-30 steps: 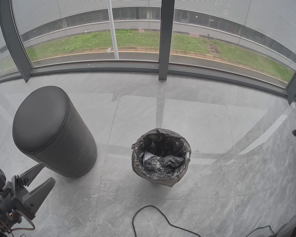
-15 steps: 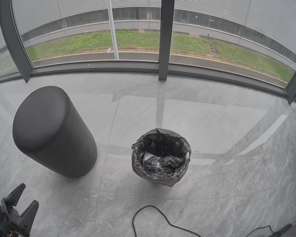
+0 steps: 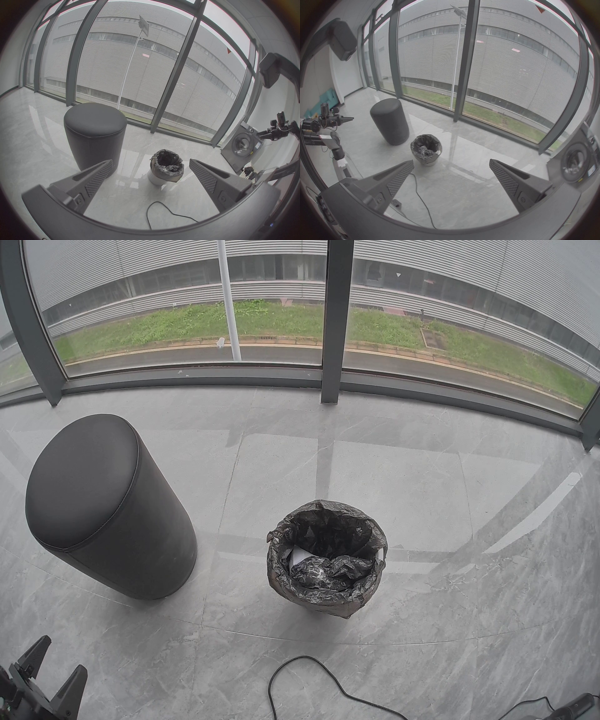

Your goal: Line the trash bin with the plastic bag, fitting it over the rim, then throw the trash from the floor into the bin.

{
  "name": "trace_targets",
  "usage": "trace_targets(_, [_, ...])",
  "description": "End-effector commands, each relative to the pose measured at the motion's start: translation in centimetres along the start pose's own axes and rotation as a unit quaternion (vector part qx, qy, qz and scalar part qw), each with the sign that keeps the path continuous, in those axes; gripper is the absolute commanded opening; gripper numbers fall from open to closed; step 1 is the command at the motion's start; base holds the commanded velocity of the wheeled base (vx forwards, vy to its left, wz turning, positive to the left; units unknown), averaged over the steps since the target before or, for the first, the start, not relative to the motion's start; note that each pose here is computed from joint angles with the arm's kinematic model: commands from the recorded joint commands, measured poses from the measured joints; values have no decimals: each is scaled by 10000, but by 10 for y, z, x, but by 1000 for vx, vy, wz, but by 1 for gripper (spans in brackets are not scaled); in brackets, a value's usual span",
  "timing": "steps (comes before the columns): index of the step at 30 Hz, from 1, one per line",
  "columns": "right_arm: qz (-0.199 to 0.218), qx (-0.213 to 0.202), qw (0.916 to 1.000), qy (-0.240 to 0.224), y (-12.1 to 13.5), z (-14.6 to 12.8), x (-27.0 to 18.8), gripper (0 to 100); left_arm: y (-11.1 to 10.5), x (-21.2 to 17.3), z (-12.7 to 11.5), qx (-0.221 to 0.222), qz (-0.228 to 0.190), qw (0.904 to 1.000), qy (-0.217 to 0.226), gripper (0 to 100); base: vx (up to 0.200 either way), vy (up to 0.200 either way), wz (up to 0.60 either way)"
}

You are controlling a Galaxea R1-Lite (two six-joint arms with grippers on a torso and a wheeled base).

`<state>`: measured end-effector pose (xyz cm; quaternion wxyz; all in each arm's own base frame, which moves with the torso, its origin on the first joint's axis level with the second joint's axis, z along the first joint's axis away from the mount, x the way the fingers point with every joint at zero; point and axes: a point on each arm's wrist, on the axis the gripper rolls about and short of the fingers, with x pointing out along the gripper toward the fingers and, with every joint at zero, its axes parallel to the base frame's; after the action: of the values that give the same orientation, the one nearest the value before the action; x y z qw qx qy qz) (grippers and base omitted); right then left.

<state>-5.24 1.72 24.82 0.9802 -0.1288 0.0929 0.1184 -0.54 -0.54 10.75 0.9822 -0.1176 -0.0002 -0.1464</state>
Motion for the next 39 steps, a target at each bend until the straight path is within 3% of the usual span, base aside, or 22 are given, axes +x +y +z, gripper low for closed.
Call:
trace_targets(1, [1208, 245, 9913, -468, 21, -101, 30, 100, 1, -11, -22, 219, 559, 9982, 73, 100, 0, 0, 0])
trace_targets(3, [1570, 108, 9855, -634, 29, -139, 28, 100, 1, -11, -22, 181, 574, 9982, 67, 100, 0, 0, 0])
trace_targets(4, [1700, 87, 9845, -412, 30, -152, 34, 100, 1, -11, -22, 166, 567, 9982, 68, 100, 0, 0, 0])
trace_targets(7, [1467, -19, 9878, -517, 29, -151, 39, 100, 1, -11, -22, 167, 604, 9980, 60, 100, 0, 0, 0])
trace_targets(9, [903, 65, 9936, -682, 26, -152, 46, 100, 2, -11, -22, 175, 641, 9978, 52, 100, 0, 0, 0])
trace_targets(11, [-197, 391, 9962, -754, 20, -154, 53, 100, 3, -11, -22, 217, 865, 9960, 6, 100, 0, 0, 0])
trace_targets(13, [-1103, 719, 9879, -815, 16, -158, 57, 100, 5, -12, -21, 247, 1305, 9911, -87, 100, 0, 0, 0])
trace_targets(14, [-1554, 942, 9790, -919, 14, -159, 58, 100, 7, -12, -21, 269, 1774, 9836, -177, 100, 0, 0, 0])
trace_targets(15, [-1698, 1164, 9737, -981, 13, -159, 58, 100, 8, -13, -21, 281, 2158, 9757, -250, 100, 0, 0, 0])
trace_targets(17, [-1670, 1364, 9711, -1025, 13, -158, 58, 100, 10, -14, -20, 287, 2610, 9643, -340, 100, 0, 0, 0])
trace_targets(21, [-1396, 1093, 9788, -1022, 14, -158, 59, 100, 10, -14, -20, 441, 2566, 9651, -280, 100, 0, 0, 0])
trace_targets(22, [-1025, 578, 9877, -1029, 16, -158, 59, 100, 9, -13, -21, 764, 2224, 9719, -121, 100, 0, 0, 0])
trace_targets(23, [-866, 389, 9899, -1057, 17, -157, 59, 100, 7, -13, -22, 981, 1889, 9771, -40, 100, 0, 0, 0])
trace_targets(25, [-826, 490, 9895, -1080, 17, -157, 59, 100, 6, -13, -25, 1274, 1310, 9830, 150, 100, 0, 0, 0])
trace_targets(26, [-865, 687, 9879, -1085, 17, -157, 59, 100, 5, -14, -25, 1278, 1262, 9835, 210, 100, 0, 0, 0])
trace_targets(28, [-1126, 1201, 9806, -1068, 15, -158, 59, 100, 5, -15, -25, 1308, 1319, 9824, 177, 100, 0, 0, 0])
trace_targets(29, [-1482, 1482, 9722, -1045, 14, -160, 60, 100, 7, -17, -29, 1324, 1425, 9809, 90, 100, 0, 0, 0])
trace_targets(31, [-1671, 1635, 9665, -1060, 13, -160, 60, 100, 9, -20, -29, 1194, 1902, 9744, -94, 100, 0, 0, 0])
trace_targets(35, [-1613, 1519, 9697, -1025, 13, -160, 60, 100, 9, -20, -29, 1141, 1843, 9762, -81, 100, 0, 0, 0])
trace_targets(38, [-1151, 1141, 9826, -911, 16, -163, 62, 100, 8, -19, -30, 1193, 1477, 9818, -13, 100, 0, 0, 0])
trace_targets(39, [-1151, 1141, 9826, -911, 16, -163, 62, 100, 8, -19, -30, 1193, 1477, 9818, -13, 100, 0, 0, 0])
